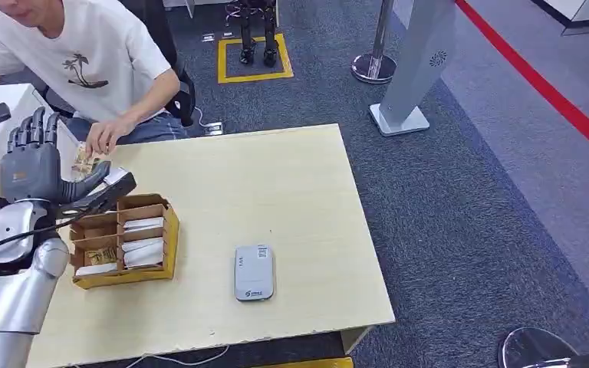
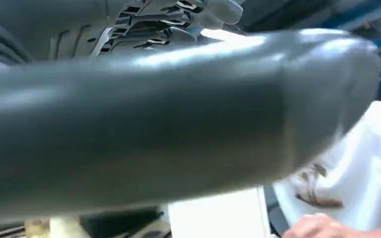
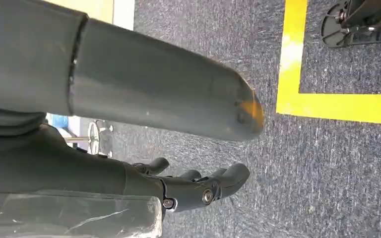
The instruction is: Pass the card to the sensor for recognition and then transmit it.
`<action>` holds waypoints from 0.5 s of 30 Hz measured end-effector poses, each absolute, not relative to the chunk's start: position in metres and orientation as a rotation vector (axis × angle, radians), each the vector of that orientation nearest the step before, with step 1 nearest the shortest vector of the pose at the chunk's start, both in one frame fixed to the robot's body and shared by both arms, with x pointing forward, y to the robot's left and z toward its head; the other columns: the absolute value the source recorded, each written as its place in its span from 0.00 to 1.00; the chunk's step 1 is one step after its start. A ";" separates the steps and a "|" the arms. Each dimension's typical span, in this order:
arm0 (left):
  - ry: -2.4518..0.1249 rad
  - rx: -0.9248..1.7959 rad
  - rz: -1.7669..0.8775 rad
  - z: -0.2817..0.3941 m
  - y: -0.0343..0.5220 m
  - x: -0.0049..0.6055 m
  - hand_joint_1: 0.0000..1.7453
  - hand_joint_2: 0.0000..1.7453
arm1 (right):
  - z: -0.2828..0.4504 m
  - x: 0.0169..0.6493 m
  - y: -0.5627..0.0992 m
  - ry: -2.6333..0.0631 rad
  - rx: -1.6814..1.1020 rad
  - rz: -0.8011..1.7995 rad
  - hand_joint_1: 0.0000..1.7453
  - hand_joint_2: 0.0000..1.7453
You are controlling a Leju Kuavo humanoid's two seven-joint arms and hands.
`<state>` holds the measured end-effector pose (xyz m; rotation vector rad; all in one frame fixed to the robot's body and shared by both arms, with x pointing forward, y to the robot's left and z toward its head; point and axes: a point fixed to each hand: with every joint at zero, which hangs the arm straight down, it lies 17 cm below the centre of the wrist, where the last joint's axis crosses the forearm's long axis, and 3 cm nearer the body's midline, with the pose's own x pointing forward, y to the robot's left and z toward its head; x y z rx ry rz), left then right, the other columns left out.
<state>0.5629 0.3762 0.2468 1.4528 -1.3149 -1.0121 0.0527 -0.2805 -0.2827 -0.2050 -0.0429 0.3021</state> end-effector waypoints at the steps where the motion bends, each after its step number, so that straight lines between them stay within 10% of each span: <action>1: -1.323 1.411 -1.027 0.244 0.370 0.563 0.00 1.00 | -0.283 0.053 -0.280 -0.043 -0.204 0.299 0.00 1.00; 15: -1.386 0.899 -1.270 0.205 0.306 0.537 0.00 1.00 | -0.283 0.047 -0.280 -0.028 -0.197 0.241 0.00 1.00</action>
